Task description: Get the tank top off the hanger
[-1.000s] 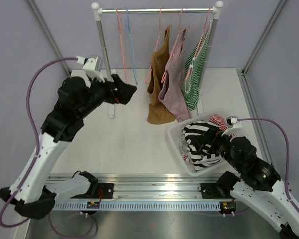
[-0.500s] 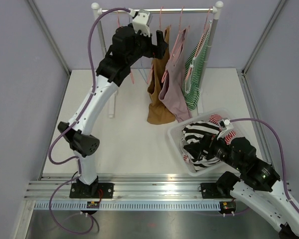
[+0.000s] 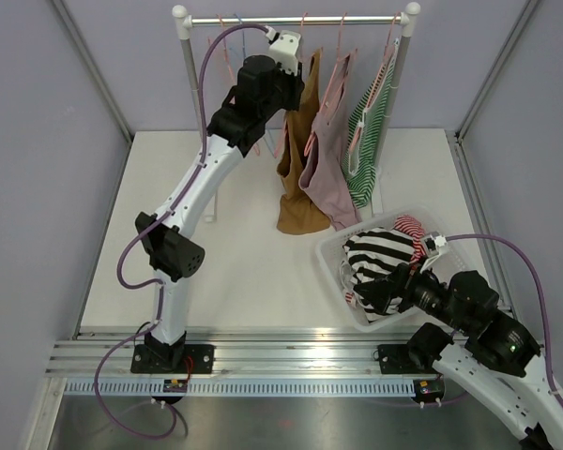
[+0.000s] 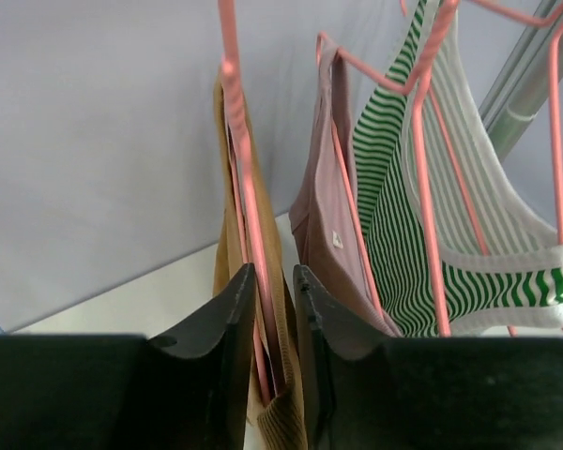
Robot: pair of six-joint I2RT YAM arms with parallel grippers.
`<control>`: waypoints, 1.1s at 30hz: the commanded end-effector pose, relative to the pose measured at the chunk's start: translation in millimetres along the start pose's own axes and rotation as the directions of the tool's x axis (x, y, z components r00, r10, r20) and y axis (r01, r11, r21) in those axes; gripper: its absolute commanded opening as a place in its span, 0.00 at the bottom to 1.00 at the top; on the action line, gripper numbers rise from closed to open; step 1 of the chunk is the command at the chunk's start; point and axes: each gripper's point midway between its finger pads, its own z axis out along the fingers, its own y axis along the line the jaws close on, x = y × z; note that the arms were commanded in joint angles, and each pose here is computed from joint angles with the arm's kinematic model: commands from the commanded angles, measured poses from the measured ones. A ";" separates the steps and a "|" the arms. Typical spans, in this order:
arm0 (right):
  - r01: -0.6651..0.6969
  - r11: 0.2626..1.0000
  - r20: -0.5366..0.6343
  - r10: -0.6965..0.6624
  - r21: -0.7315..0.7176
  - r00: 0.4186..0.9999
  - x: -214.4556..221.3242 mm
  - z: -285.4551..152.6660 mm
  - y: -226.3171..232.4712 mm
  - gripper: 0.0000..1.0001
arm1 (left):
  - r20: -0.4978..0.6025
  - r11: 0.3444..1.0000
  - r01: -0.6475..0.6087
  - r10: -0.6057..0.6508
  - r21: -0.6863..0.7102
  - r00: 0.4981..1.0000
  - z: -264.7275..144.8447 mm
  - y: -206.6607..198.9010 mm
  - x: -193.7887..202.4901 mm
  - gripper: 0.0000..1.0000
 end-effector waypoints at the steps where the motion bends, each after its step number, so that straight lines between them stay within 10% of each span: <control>1: -0.004 0.999 0.007 0.004 -0.043 1.000 -5.7 0.3 11.3 0.94 | 0.190 0.999 -0.016 0.022 -0.031 0.982 -22.0 7.4 -72.1 0.22; 8: -0.001 0.999 -0.002 0.001 -0.043 1.000 -6.0 -1.2 13.0 0.92 | 0.161 0.999 -0.029 0.034 -0.032 0.986 -13.6 8.4 -61.5 0.10; 15: -0.002 0.999 0.014 0.003 -0.033 1.000 -7.4 -10.1 11.3 0.92 | 0.134 0.997 -0.059 0.065 -0.042 0.989 -0.8 11.5 -46.5 0.43; 19: -0.007 1.000 0.015 0.007 -0.030 1.000 -6.4 -13.2 10.4 0.92 | 0.133 0.997 -0.070 0.075 -0.043 0.988 5.7 15.6 -42.8 0.47; 33: 0.006 1.000 -0.026 -0.007 -0.013 1.000 -2.0 2.0 7.0 0.92 | 0.174 0.999 -0.045 0.045 -0.002 0.984 6.7 10.1 -54.3 0.00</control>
